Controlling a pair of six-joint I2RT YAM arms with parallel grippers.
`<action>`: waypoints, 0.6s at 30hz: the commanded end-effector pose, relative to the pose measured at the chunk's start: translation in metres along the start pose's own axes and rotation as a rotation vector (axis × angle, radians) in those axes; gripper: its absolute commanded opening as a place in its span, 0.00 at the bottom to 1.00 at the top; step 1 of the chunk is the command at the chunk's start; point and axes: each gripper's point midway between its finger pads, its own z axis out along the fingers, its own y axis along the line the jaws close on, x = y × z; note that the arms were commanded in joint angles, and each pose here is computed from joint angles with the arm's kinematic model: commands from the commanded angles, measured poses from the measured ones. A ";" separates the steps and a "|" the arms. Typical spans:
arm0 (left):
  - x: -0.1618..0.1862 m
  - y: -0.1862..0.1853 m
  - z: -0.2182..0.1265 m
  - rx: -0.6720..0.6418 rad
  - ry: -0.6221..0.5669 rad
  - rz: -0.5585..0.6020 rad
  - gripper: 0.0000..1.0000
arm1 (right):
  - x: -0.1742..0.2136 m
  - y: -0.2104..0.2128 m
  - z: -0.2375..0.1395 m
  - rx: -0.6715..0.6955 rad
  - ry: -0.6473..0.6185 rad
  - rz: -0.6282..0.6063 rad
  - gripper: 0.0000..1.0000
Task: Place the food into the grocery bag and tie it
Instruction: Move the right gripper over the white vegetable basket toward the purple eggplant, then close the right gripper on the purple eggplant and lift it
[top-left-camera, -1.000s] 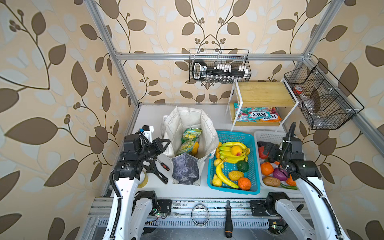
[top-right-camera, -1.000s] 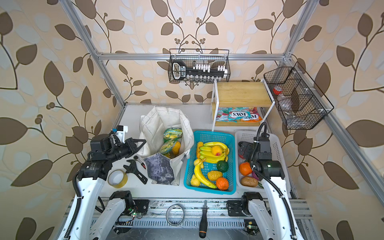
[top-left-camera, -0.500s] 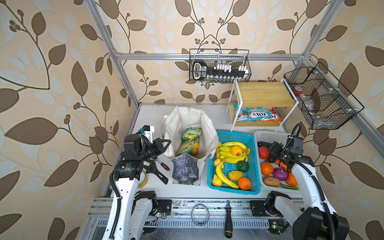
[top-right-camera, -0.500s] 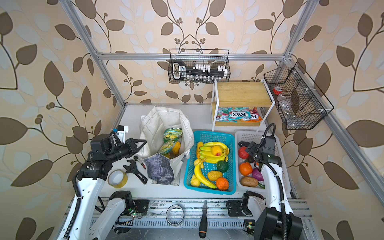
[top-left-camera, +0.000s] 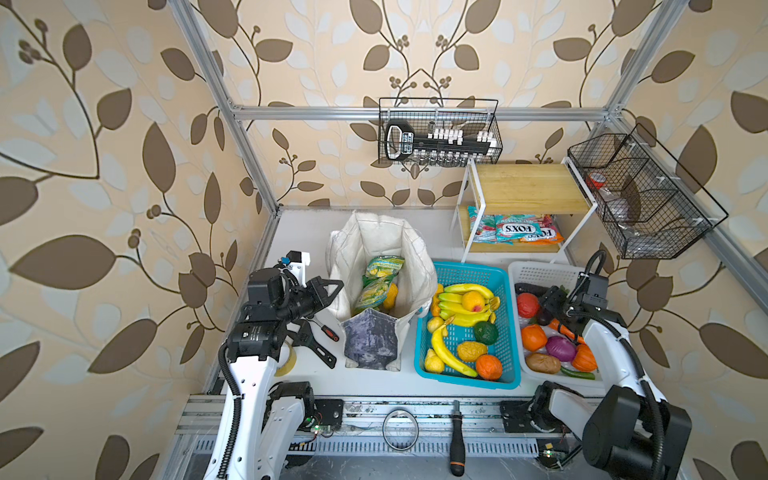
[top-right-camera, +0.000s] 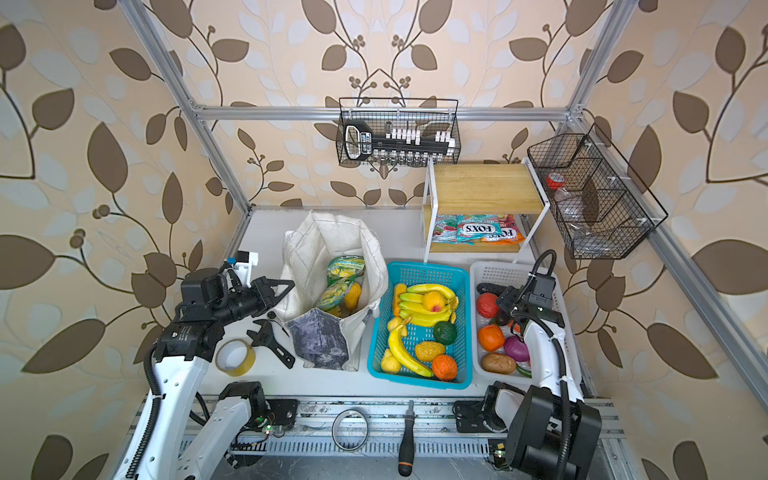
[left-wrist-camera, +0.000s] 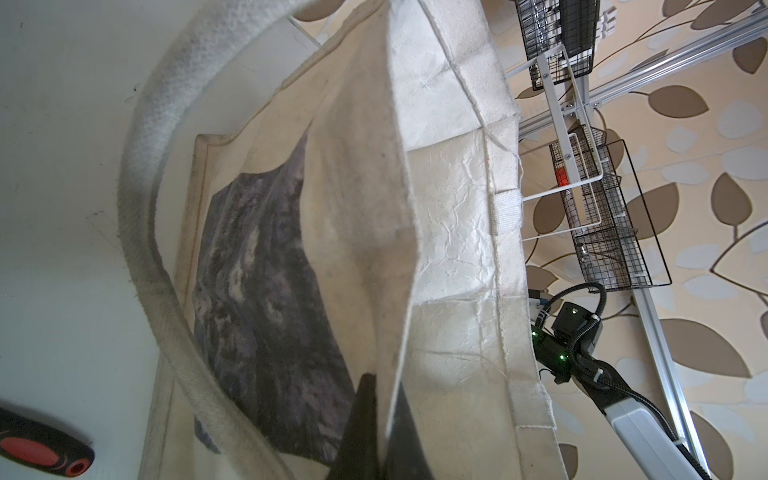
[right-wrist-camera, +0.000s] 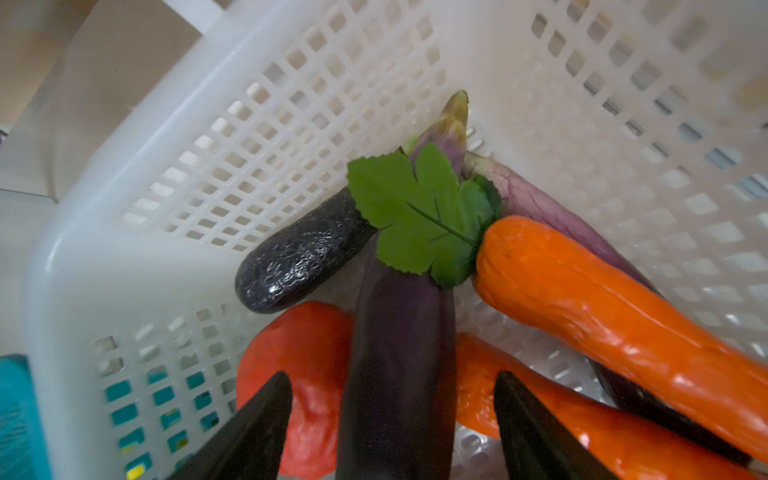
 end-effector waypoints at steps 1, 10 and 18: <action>-0.006 -0.019 -0.005 0.045 -0.006 0.048 0.00 | 0.004 0.002 0.006 -0.025 0.017 -0.003 0.77; -0.005 -0.013 -0.007 0.013 -0.026 0.071 0.00 | 0.012 0.000 0.022 -0.018 0.063 0.020 0.69; -0.007 -0.014 -0.010 0.000 -0.034 0.086 0.00 | 0.017 0.000 0.027 -0.035 0.064 0.021 0.40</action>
